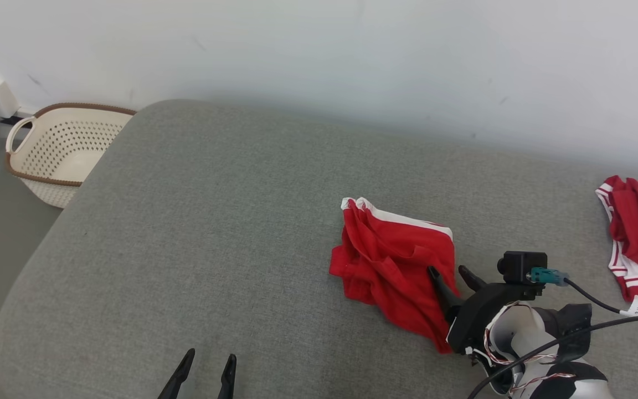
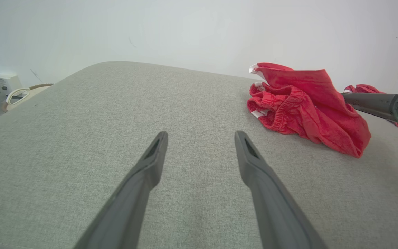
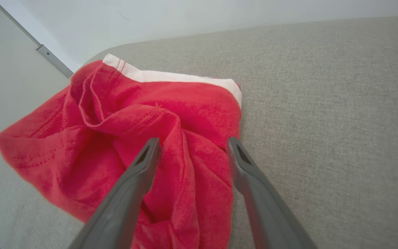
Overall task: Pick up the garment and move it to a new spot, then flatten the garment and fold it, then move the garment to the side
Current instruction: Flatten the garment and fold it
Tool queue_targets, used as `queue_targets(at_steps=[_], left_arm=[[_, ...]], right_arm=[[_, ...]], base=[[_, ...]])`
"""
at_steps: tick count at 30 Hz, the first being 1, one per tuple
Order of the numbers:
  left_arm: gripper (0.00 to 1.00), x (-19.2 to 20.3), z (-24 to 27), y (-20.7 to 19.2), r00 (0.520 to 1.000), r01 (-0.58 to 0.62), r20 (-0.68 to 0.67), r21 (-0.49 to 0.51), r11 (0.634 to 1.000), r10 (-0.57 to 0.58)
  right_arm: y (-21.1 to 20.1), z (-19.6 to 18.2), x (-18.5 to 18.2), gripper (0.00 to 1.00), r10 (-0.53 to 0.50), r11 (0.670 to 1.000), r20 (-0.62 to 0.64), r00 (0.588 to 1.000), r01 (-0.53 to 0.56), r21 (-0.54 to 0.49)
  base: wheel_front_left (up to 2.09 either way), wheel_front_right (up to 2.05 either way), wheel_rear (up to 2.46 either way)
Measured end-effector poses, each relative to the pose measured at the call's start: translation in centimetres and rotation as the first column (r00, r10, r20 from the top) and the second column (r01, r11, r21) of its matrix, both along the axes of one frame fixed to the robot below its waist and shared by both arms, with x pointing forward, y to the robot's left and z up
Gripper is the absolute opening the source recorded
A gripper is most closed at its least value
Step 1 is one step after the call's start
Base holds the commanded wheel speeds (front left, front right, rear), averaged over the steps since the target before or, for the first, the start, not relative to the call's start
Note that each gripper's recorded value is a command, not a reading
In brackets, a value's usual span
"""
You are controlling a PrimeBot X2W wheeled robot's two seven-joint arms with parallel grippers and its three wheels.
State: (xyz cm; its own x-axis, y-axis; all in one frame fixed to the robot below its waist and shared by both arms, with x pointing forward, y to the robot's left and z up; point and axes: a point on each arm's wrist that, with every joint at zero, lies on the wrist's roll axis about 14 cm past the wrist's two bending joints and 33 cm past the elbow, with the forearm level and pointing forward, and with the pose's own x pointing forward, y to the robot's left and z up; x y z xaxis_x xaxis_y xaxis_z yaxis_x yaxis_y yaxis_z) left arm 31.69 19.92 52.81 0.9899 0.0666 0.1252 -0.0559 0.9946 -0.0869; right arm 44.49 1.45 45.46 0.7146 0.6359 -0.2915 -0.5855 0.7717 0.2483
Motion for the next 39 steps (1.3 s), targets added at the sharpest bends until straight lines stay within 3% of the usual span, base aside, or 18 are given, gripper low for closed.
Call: queue_targets(at_steps=[1, 2, 4, 6, 8, 18, 32, 33, 34, 35, 39], left_arm=[[1.00, 0.0, 0.0, 0.1, 1.000, -0.003, 0.000, 0.001, 1.000, 0.003], [1.00, 0.0, 0.0, 0.2, 1.000, -0.007, -0.001, 0.001, 1.000, 0.007], [1.00, -0.1, -0.2, 0.4, 1.000, -0.012, -0.006, 0.001, 1.000, 0.012], [1.00, -0.2, -0.3, 0.6, 1.000, -0.022, -0.010, 0.001, 1.000, 0.022], [1.00, -0.4, -0.4, 0.9, 0.999, -0.033, -0.014, 0.001, 0.999, 0.033], [1.00, -0.5, -0.3, 1.1, 0.999, -0.038, -0.008, 0.001, 0.999, 0.038], [1.00, -0.1, -0.4, 0.4, 1.000, -0.016, -0.009, -0.001, 1.000, 0.016], [1.00, -0.2, -0.4, 0.5, 1.000, -0.017, -0.011, -0.001, 1.000, 0.017], [1.00, -0.2, -0.4, 0.5, 1.000, -0.018, -0.011, -0.001, 1.000, 0.018], [1.00, -0.2, -0.4, 0.6, 1.000, -0.020, -0.011, -0.001, 1.000, 0.020], [1.00, -0.3, -0.4, 0.8, 1.000, -0.027, -0.012, 0.001, 1.000, 0.027]], right_arm=[[0.2, -0.2, 0.0, 1.00, 0.005, 1.000, -0.007, 1.000, -0.005, -0.003], [0.5, -0.3, -0.1, 0.93, 0.009, 1.000, -0.015, 1.000, -0.009, -0.001], [0.9, -0.4, 0.1, 0.69, 0.016, 1.000, -0.020, 1.000, -0.016, -0.003], [1.3, -0.3, 0.3, 0.29, 0.023, 1.000, -0.016, 1.000, -0.023, 0.001], [2.0, -0.3, 0.2, 0.00, 0.036, 0.999, -0.012, 0.999, -0.036, 0.010], [4.2, 0.8, -2.1, 0.00, 0.131, 0.990, 0.044, 0.990, -0.133, 0.052], [6.7, 0.5, -6.8, 0.00, 0.254, 0.959, 0.028, 0.967, -0.256, 0.122], [6.7, 0.1, -7.0, 0.04, 0.259, 0.959, 0.018, 0.966, -0.259, 0.117], [6.7, -0.1, -7.1, 0.23, 0.262, 0.958, 0.013, 0.965, -0.261, 0.114], [6.9, -0.2, -7.2, 0.96, 0.264, 0.958, 0.011, 0.964, -0.263, 0.115], [7.1, 0.3, -7.1, 1.00, 0.260, 0.956, 0.018, 0.966, -0.260, 0.140]], base=[[0.00, 0.00, 0.00], [0.00, 0.00, 0.00], [0.00, 0.00, 0.00], [0.00, 0.00, 0.00], [0.00, 0.00, 0.00], [0.00, 0.00, 0.00], [0.00, 0.00, 0.00], [0.00, 0.00, 0.00], [0.00, 0.00, 0.00], [0.00, 0.00, 0.00], [0.00, 0.00, 0.00]])
